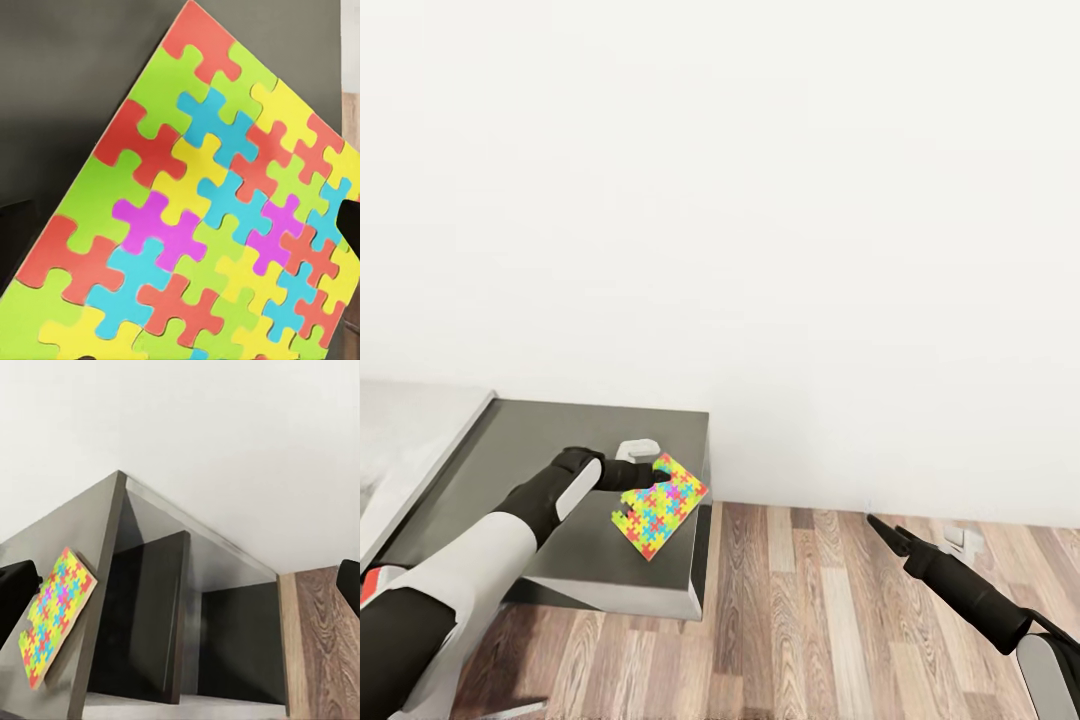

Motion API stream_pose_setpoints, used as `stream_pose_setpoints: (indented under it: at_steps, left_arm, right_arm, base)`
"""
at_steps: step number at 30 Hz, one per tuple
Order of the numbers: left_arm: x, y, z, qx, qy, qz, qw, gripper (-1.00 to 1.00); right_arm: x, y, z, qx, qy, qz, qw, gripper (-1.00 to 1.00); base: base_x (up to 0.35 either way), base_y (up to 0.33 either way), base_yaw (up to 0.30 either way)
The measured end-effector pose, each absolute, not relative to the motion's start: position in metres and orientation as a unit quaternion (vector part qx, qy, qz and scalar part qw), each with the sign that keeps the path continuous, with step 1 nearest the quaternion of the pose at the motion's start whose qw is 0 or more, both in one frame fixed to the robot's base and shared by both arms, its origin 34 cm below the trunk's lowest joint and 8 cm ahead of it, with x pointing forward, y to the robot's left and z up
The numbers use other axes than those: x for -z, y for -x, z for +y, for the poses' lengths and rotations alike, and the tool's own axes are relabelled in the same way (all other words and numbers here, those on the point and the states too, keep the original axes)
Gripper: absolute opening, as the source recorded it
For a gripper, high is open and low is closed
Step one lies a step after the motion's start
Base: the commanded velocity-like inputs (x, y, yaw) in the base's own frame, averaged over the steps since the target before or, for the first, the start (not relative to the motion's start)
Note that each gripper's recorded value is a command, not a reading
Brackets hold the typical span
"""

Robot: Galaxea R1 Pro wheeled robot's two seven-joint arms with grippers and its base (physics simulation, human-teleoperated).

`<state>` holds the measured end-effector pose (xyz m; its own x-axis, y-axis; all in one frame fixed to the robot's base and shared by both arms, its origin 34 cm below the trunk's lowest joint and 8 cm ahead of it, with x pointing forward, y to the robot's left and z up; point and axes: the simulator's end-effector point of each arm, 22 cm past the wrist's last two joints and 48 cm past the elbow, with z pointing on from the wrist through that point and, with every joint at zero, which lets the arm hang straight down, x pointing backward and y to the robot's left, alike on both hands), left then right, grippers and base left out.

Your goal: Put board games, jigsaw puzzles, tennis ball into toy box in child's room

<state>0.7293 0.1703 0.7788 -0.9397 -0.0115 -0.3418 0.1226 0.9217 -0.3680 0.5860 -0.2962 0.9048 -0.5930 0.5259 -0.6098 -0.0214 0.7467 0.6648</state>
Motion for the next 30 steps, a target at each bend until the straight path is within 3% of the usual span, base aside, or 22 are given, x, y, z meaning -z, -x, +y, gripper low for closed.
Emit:
stream_pose_setpoints:
  at_steps: [30]
  left_arm:
    - [-0.764, -0.724, 0.173, 0.194, -0.026, 0.968, 0.159, 1.00]
  right_arm:
    - [-0.895, -0.584, -0.296, -0.320, -0.155, 0.837, 0.416, 1.00]
  base:
    - [0.000, 0.000, 0.000]
